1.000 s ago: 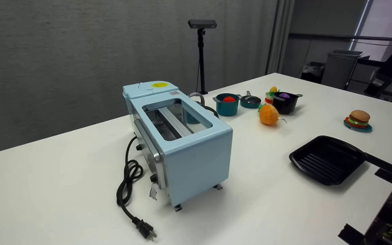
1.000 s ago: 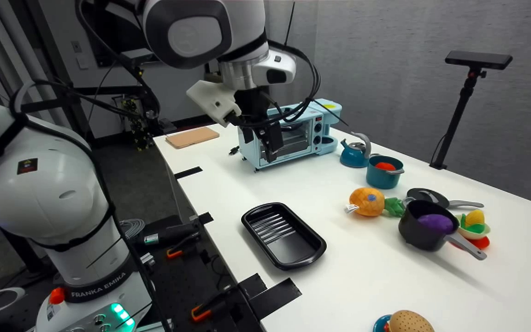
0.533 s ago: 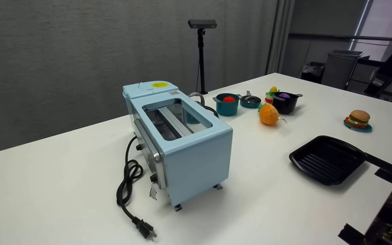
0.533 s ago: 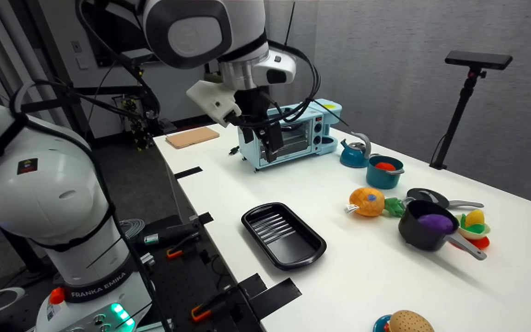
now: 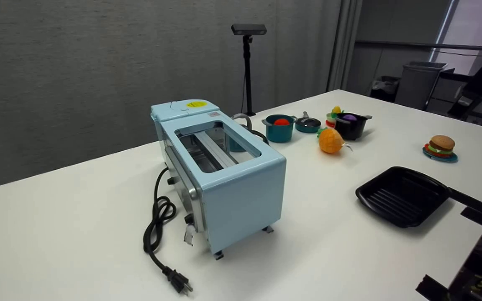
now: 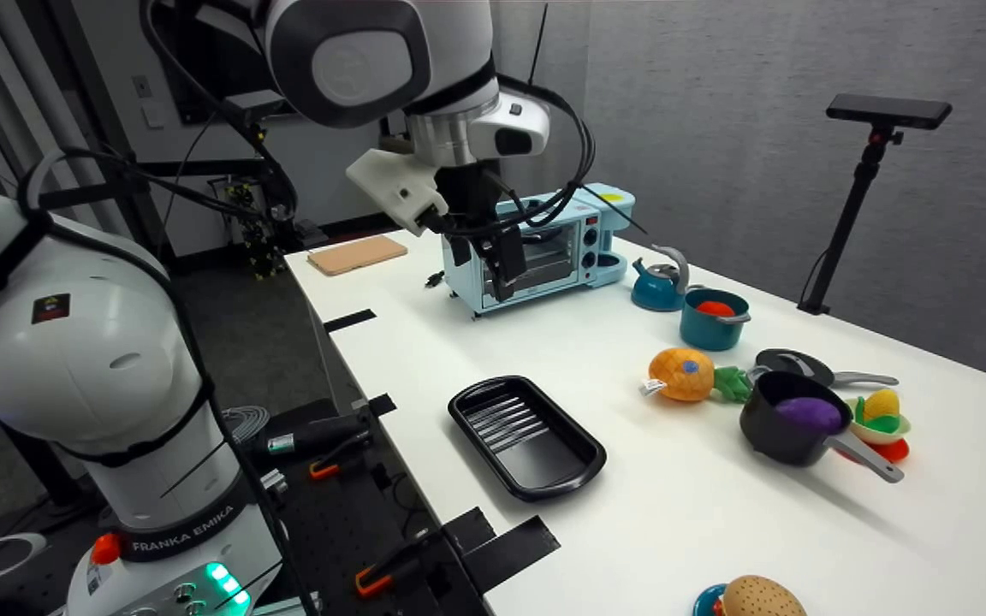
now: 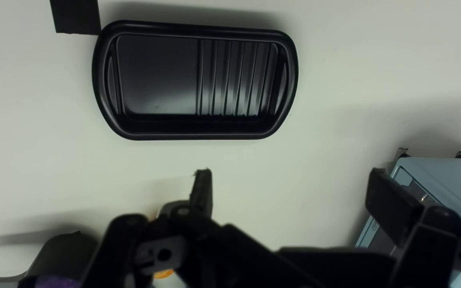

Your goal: Put the pineapple plush toy in the blue pot

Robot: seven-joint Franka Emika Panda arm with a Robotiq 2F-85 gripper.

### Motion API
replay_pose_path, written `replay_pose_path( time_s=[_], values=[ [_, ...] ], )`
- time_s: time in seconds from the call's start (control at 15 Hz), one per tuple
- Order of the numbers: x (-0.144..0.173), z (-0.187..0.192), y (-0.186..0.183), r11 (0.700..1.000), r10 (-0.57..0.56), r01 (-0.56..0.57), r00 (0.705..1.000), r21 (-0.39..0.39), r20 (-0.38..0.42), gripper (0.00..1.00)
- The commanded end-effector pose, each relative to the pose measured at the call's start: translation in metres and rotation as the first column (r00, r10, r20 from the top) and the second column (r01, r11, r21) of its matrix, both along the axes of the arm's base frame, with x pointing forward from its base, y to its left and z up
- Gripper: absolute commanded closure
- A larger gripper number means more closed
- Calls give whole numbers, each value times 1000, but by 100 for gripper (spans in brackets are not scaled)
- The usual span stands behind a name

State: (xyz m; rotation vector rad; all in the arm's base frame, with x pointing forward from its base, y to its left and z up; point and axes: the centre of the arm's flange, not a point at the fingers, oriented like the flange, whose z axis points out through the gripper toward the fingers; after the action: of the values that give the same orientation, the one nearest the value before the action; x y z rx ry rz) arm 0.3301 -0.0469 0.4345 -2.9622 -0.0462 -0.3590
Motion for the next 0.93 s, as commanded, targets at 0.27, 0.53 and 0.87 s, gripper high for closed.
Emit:
replay_pose_path(
  time_s=[0.27, 0.53, 0.87],
  values=[
    [0, 0, 0, 1000, 0, 0, 1000, 0, 0, 0],
    [3, 0, -1, 1000, -4, 4, 1000, 4, -1, 0],
    [17, -3, -5, 1000, -13, 13, 1000, -6, -13, 0]
  ],
)
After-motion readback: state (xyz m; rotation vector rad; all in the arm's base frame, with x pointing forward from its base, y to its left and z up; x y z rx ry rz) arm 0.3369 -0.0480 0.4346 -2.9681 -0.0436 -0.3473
